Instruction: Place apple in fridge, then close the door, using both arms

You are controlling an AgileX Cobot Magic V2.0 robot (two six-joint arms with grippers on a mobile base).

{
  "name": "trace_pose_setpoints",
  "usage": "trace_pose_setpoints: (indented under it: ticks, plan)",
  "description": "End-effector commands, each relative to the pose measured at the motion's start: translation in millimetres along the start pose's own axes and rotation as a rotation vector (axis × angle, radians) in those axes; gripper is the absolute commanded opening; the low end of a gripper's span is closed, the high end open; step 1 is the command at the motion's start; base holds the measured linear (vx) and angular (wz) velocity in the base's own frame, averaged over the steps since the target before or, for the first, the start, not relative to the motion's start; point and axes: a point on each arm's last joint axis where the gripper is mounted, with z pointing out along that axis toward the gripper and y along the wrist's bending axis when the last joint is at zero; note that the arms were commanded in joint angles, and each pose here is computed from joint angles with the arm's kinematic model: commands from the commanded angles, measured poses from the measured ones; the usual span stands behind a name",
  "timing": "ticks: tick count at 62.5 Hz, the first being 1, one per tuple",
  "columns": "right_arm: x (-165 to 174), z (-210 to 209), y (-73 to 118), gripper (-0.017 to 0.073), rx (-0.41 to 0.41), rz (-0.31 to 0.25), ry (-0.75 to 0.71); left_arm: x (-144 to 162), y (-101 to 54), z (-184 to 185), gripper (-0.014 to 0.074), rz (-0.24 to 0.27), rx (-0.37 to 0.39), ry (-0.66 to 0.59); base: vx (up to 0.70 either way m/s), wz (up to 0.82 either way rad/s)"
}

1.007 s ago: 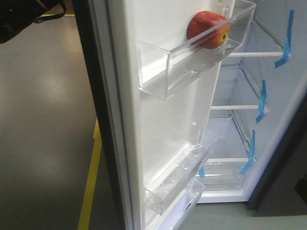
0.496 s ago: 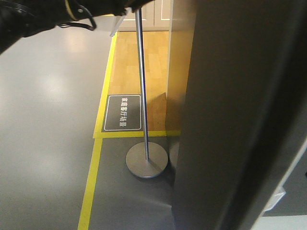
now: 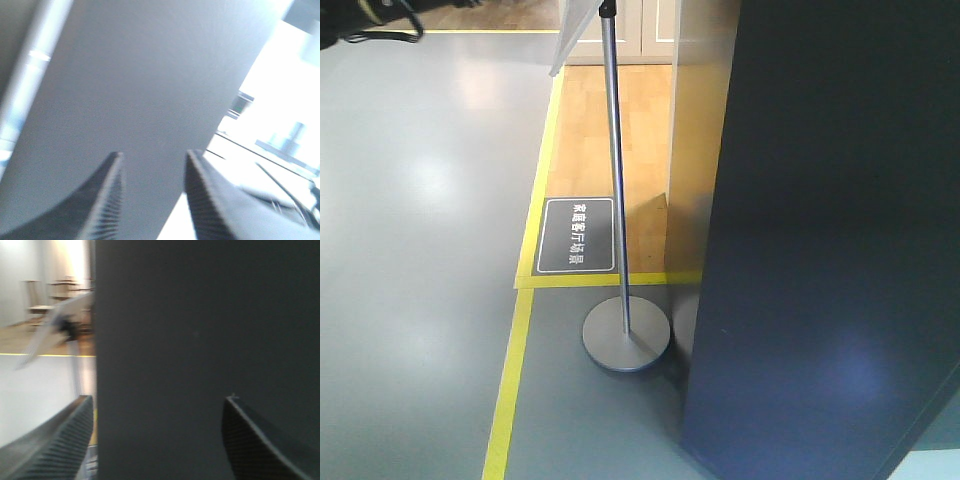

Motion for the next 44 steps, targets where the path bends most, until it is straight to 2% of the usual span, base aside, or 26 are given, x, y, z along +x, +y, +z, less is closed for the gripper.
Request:
trace_pose_setpoints:
  ticks: [1,6,13,31,44]
  plan:
    - [-16.4,38.2,-12.0,0.0567,0.147,-0.048,-0.059,-21.3,-44.0,-6.6,0.0189,0.064,0.137,-0.032,0.00,0.00]
    - [-15.5,68.7,-17.4,0.0559,0.223,-0.077,-0.056,-22.5,-43.2,-10.6,0.0153,0.068,0.135,-0.030,0.00,0.00]
    - [-12.2,104.2,-23.1,0.0550,0.305,-0.067,-0.053,-23.6,-42.1,-13.6,0.0112,0.071,0.128,-0.031,0.00,0.00]
    - [-4.0,165.2,-25.9,0.0534,0.365,-0.038,-0.031,-23.8,-41.9,-13.5,0.0036,0.071,0.126,-0.032,0.00,0.00]
    - [-4.0,191.5,-26.4,0.0534,0.383,-0.016,-0.038,-23.7,-41.9,-13.5,0.0026,0.071,0.125,-0.031,0.00,0.00]
